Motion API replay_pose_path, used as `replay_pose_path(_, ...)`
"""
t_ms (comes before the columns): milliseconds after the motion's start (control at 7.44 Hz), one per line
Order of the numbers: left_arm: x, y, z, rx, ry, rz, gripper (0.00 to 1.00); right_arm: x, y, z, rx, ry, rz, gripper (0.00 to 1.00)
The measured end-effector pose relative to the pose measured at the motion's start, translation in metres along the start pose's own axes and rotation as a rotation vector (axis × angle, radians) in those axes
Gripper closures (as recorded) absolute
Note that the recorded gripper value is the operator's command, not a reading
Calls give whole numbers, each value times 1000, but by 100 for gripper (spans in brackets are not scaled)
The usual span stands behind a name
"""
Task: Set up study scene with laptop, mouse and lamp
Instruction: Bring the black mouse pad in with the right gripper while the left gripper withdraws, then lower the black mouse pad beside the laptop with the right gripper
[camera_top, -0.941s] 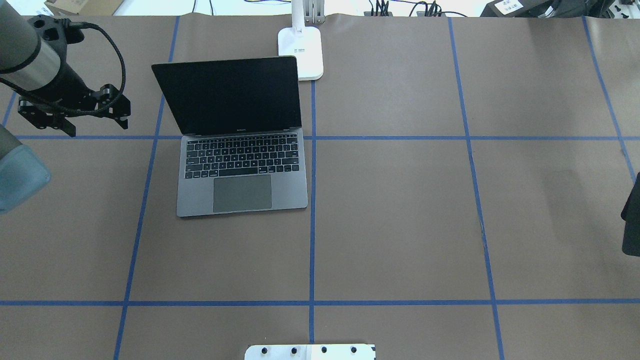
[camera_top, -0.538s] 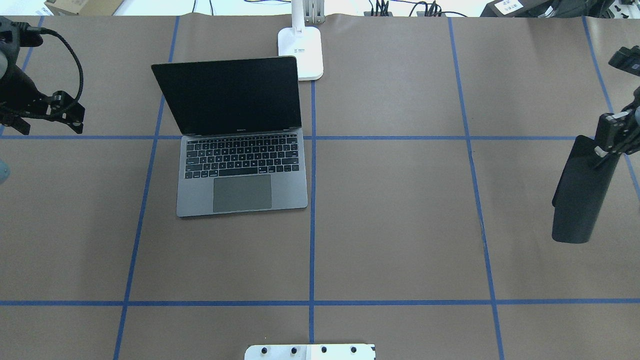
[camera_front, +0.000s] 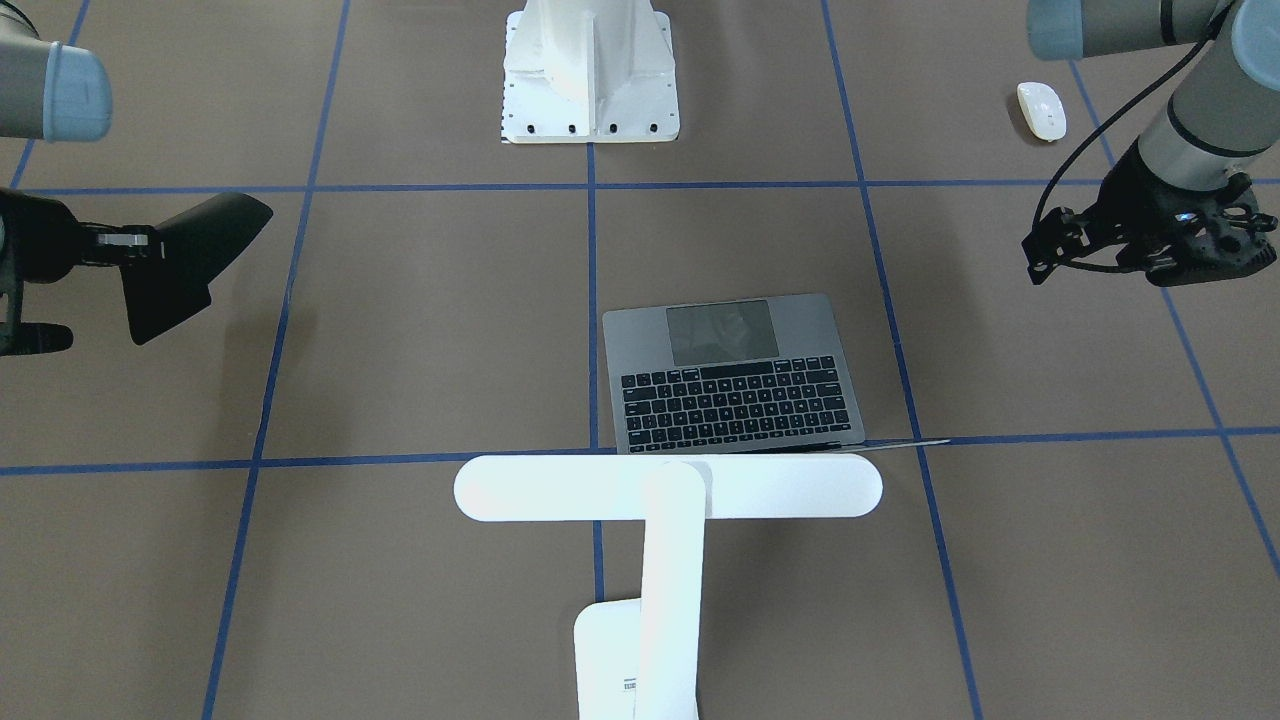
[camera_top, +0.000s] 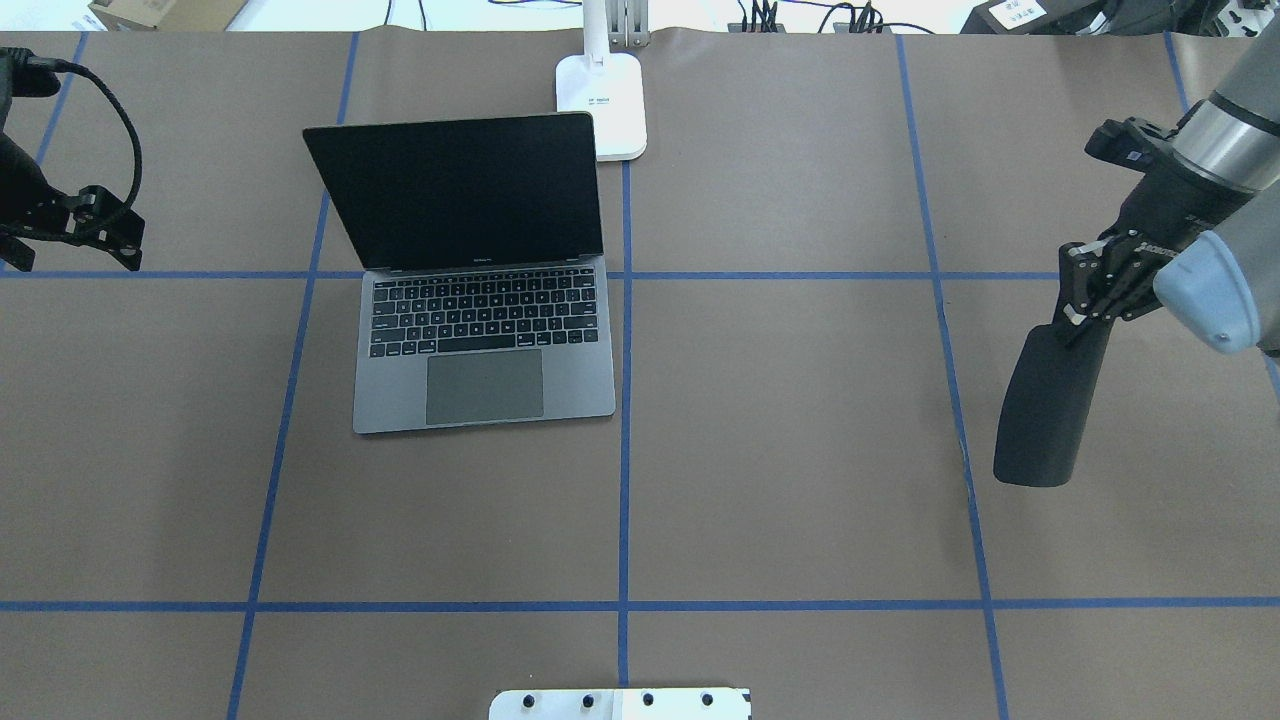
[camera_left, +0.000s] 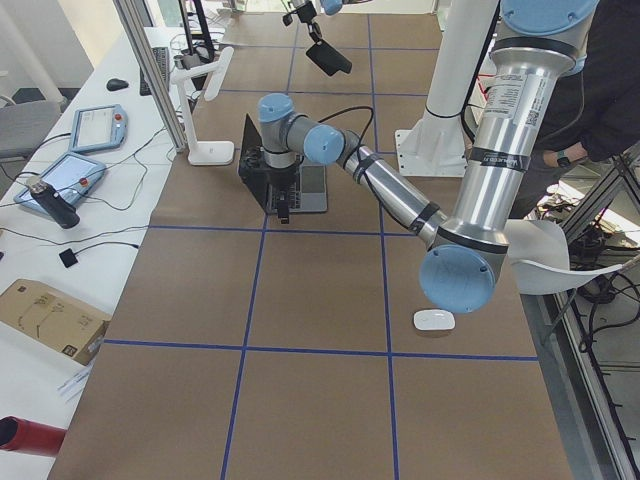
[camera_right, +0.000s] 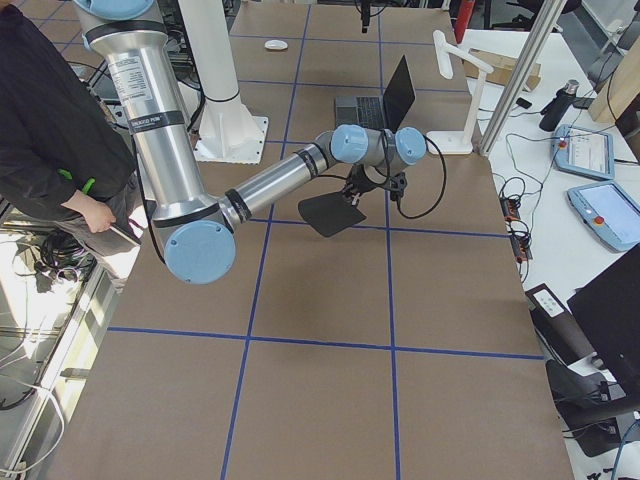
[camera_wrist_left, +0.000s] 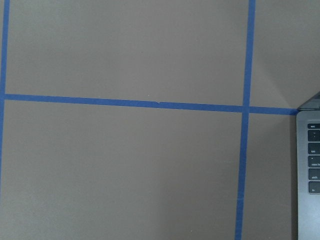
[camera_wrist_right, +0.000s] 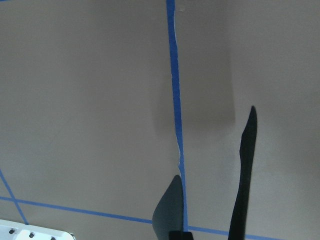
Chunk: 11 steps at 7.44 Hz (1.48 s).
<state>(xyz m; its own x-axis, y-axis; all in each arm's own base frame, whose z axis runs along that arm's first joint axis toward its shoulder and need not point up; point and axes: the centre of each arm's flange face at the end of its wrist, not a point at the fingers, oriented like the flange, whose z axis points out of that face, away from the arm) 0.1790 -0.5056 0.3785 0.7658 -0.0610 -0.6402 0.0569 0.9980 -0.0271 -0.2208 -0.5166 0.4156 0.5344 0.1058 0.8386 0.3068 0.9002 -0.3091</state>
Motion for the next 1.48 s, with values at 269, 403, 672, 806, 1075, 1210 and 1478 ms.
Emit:
replay_pose_path(269, -2, -2, 3, -4, -5, -4, 0, -39, -17, 21, 19, 4, 27, 100)
replay_pose_path(403, -4, -3, 5, -7, -8, -5, 0, -57, -24, 30, 24, 4, 33, 100)
replay_pose_path(672, -6, -5, 10, -13, -13, -2, 0, -93, -46, 51, 44, 7, 43, 100)
replay_pose_path(806, -8, -7, 12, -14, -15, -2, 0, -107, -59, 64, 56, 0, 43, 100)
replay_pose_path(1075, -10, -10, 18, -18, -18, -5, 0, -135, -89, 93, 91, -15, 39, 100)
replay_pose_path(1210, -12, -12, 21, -19, -20, -7, 0, -147, -100, 105, 110, -18, 29, 100)
replay_pose_path(1478, -13, -15, 25, -18, -19, -8, 0, -177, -109, 116, 131, -17, -5, 100)
